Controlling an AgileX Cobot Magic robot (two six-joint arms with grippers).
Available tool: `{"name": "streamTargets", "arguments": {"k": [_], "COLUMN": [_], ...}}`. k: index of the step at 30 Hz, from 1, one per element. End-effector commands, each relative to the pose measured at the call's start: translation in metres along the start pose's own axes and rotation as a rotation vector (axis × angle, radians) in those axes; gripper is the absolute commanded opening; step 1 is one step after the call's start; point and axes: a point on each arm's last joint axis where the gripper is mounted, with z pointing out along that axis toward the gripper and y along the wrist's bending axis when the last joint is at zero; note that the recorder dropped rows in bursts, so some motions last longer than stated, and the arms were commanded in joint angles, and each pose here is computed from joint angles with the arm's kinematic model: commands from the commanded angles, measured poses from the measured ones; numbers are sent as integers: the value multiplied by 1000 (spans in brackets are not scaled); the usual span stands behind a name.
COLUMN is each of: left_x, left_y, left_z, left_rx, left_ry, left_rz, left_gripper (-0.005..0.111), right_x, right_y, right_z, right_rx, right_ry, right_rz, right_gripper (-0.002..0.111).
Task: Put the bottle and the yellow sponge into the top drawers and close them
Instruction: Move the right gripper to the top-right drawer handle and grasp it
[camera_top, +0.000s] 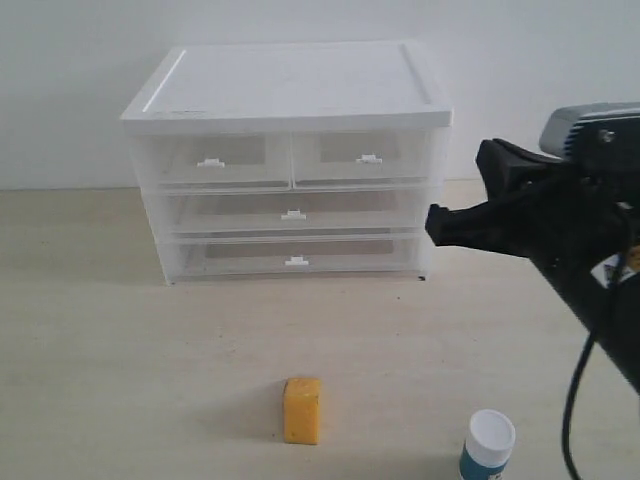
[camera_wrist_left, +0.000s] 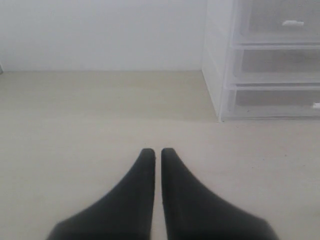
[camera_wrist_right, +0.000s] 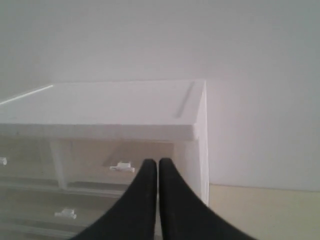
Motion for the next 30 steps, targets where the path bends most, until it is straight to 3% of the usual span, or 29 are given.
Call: {"name": "streamTargets", "arguments": {"k": [1, 6, 16, 18, 21, 22, 25, 30], "left_x": [1, 1, 1, 1, 1, 1, 1, 1], "left_y": [0, 0, 0, 0, 0, 0, 0, 0], "left_z": [0, 0, 0, 0, 0, 0, 0, 0], "left_rx": [-4, -4, -4, -4, -4, -4, -4, -4], "left_ry": [0, 0, 0, 0, 0, 0, 0, 0], "left_rz": [1, 1, 1, 1, 1, 1, 1, 1], "left_gripper": [4, 4, 4, 4, 4, 4, 4, 4], "right_x": [18, 42, 67, 72, 74, 74, 71, 85], "right_y": [18, 30, 50, 55, 58, 58, 58, 62], "right_z": [15, 25, 55, 61, 70, 71, 74, 90], "right_rx": [18, 69, 37, 19, 32, 39, 53, 106], "right_ry": [10, 24, 44, 43, 34, 31, 19, 29], "right_rz": [-12, -9, -27, -34, 22, 32, 44, 26], "right_gripper": [0, 0, 2, 9, 43, 48, 58, 59]}}
